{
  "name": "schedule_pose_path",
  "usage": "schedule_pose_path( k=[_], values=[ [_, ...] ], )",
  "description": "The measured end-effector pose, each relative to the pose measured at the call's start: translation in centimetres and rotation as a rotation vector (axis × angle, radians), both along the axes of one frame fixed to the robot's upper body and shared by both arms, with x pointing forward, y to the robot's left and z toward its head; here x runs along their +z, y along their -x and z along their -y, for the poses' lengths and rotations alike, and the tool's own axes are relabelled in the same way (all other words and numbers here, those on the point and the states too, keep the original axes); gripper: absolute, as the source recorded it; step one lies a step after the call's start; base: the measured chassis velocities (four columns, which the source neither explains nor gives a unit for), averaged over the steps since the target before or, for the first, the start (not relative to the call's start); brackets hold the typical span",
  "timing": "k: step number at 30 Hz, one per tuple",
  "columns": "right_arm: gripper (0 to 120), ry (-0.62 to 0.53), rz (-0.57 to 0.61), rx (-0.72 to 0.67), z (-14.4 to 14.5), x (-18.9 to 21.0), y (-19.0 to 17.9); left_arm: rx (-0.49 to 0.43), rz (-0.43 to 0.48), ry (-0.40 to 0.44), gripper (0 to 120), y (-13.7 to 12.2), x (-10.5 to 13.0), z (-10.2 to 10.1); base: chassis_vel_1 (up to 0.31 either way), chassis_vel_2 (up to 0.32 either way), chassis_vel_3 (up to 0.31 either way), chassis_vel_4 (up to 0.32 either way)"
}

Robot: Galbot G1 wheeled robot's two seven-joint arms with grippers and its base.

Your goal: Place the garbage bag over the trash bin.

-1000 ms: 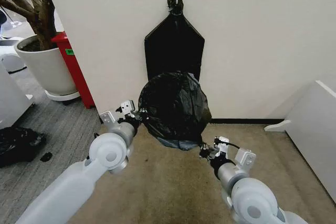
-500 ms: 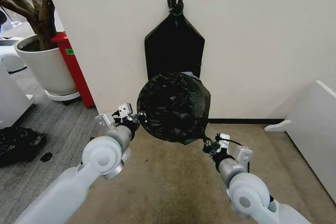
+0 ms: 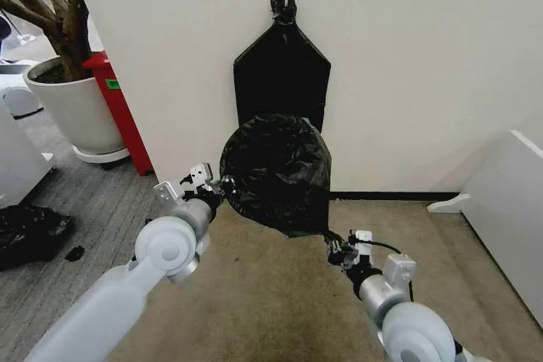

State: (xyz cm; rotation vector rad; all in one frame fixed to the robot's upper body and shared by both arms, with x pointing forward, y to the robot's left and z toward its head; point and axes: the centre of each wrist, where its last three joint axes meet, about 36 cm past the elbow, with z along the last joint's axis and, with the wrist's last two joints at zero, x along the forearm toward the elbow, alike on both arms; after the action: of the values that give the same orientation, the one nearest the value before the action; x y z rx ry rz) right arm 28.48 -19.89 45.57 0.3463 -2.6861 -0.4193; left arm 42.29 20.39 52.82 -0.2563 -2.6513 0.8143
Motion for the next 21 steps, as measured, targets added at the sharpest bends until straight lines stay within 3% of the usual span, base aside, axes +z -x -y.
schedule_pose_path(
  k=[11,17,21],
  values=[
    [54,0.009,0.072,0.018,0.4,-0.1,1.9,0.007,-0.004,0.036,0,-1.0,0.4,-0.6,0.000,0.000,0.000,0.000],
    [74,-0.064,0.102,0.018,1.2,3.6,2.6,-0.019,0.056,-0.031,0,-1.1,-1.1,-1.4,0.000,0.000,0.000,0.000],
    [92,-0.126,0.128,-0.005,2.9,7.8,2.5,-0.043,0.096,-0.096,0,-1.2,-3.4,-2.0,0.000,0.000,0.000,0.000]
  ],
)
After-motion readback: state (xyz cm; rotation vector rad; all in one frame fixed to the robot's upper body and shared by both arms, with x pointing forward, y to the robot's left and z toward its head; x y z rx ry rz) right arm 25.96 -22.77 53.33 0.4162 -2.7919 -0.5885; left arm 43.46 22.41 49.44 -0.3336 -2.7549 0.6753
